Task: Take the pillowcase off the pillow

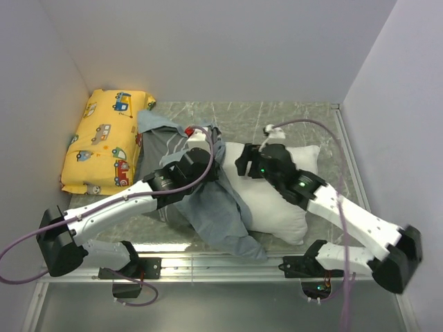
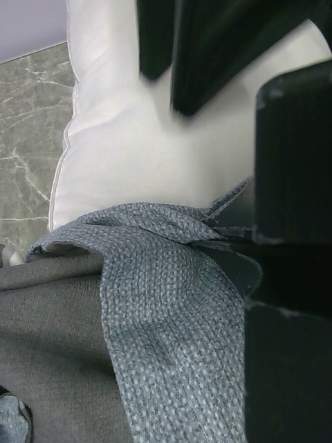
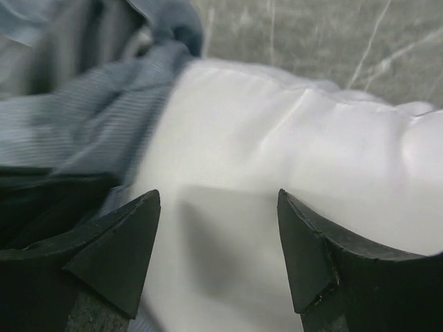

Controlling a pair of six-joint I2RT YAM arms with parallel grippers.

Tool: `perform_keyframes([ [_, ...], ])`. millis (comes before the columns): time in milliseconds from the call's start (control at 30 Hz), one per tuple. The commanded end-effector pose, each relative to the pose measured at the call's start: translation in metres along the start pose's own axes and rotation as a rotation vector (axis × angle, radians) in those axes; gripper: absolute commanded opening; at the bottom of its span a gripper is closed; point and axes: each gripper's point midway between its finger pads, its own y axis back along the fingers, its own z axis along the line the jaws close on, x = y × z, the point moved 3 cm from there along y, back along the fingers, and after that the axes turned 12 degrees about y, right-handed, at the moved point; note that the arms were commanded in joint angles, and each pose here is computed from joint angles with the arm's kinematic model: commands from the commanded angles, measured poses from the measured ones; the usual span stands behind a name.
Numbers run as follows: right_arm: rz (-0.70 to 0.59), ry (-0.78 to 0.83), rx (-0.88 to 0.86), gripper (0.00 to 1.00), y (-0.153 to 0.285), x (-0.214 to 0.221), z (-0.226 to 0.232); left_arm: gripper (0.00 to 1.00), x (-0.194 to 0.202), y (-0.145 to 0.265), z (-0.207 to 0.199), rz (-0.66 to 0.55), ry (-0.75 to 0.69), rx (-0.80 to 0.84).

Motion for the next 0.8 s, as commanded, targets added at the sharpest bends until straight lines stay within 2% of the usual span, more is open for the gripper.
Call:
perform_keyframes([
  [0,0.191,0.104,0.072,0.76,-0.028,0.045,-0.005,0.01,0.001,0.007,0.002,0.007,-0.045,0.021],
  [67,0.231,0.13,0.062,0.76,-0.038,0.06,-0.004,0.0,-0.002,0.007,0.003,-0.006,-0.051,0.018],
  [133,0.253,0.147,0.071,0.71,-0.049,0.07,-0.005,0.01,-0.008,0.006,0.001,-0.015,-0.063,0.019],
  [233,0.266,0.144,0.155,0.12,-0.062,0.063,-0.024,0.0,-0.024,0.008,-0.003,-0.041,-0.059,0.025],
  [267,0.265,0.141,0.186,0.0,-0.064,0.058,-0.032,0.0,-0.028,0.009,-0.002,-0.046,-0.063,0.019],
  [400,0.21,0.063,0.306,0.0,-0.057,0.016,-0.078,0.01,-0.059,0.018,0.01,-0.098,-0.037,-0.021],
  [533,0.117,-0.015,0.421,0.0,-0.04,-0.031,-0.122,0.0,-0.099,0.022,0.051,-0.15,0.079,-0.077],
  [733,0.079,-0.085,0.51,0.0,-0.029,-0.05,-0.161,0.01,-0.146,0.038,0.119,-0.292,0.245,-0.174],
  [767,0.082,-0.09,0.514,0.0,-0.03,-0.049,-0.164,0.01,-0.143,0.036,0.12,-0.269,0.256,-0.145],
])
